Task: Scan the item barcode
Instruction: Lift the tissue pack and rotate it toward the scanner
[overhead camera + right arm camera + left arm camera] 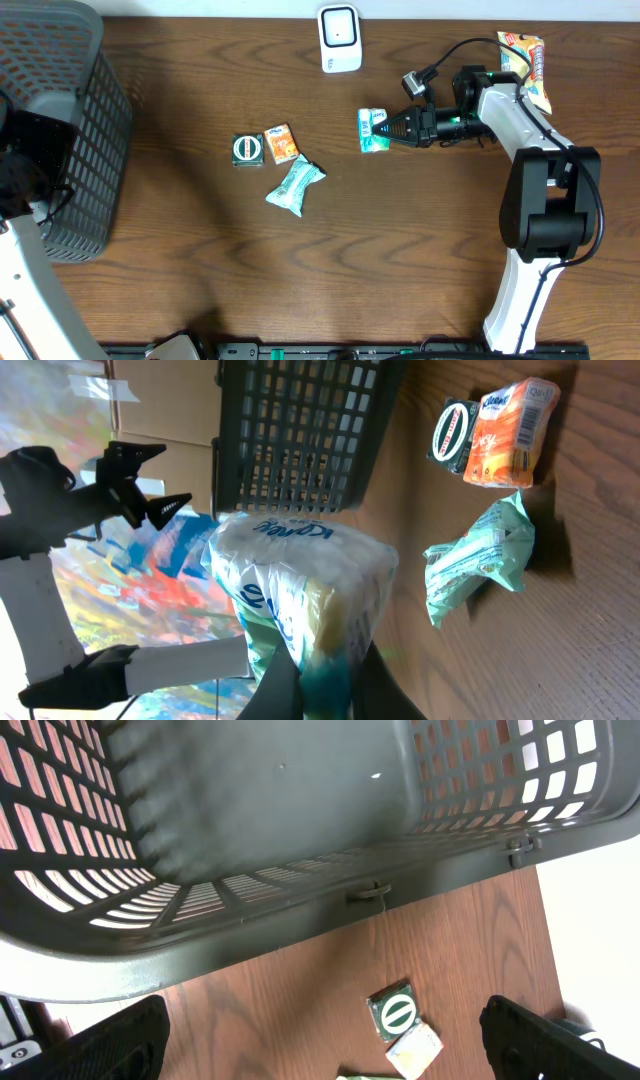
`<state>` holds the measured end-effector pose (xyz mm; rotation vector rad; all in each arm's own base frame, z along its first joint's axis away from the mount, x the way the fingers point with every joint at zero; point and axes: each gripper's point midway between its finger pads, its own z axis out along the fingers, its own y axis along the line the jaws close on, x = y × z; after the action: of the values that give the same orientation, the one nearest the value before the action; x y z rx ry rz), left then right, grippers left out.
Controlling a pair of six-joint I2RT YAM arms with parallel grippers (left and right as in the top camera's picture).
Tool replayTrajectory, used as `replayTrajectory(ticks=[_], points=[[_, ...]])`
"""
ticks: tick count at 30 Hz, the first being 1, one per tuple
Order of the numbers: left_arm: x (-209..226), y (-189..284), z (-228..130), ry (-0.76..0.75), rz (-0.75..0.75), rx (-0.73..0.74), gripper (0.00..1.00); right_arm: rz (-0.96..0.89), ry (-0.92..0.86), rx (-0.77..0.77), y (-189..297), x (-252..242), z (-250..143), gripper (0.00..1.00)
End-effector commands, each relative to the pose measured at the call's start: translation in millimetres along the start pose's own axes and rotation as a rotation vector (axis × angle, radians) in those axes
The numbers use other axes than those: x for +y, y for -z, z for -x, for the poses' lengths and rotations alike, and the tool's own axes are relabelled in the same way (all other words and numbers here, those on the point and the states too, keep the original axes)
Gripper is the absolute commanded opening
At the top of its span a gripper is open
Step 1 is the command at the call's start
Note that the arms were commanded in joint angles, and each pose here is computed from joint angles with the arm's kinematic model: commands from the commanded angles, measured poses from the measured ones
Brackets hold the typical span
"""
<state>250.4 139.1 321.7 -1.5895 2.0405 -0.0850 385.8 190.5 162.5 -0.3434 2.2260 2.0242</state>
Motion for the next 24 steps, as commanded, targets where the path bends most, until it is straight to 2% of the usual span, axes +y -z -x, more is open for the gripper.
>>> replayTrajectory(ticks=[1,24], points=[[1.5,0.5,1.5,0.005,0.006,-0.005,0.98,0.033,0.046,-0.013,-0.5,15.0,2.0,0.01],[1.5,0.5,1.5,0.005,0.006,-0.005,0.98,0.016,0.06,-0.005,-0.8,12.1,0.7,0.01]])
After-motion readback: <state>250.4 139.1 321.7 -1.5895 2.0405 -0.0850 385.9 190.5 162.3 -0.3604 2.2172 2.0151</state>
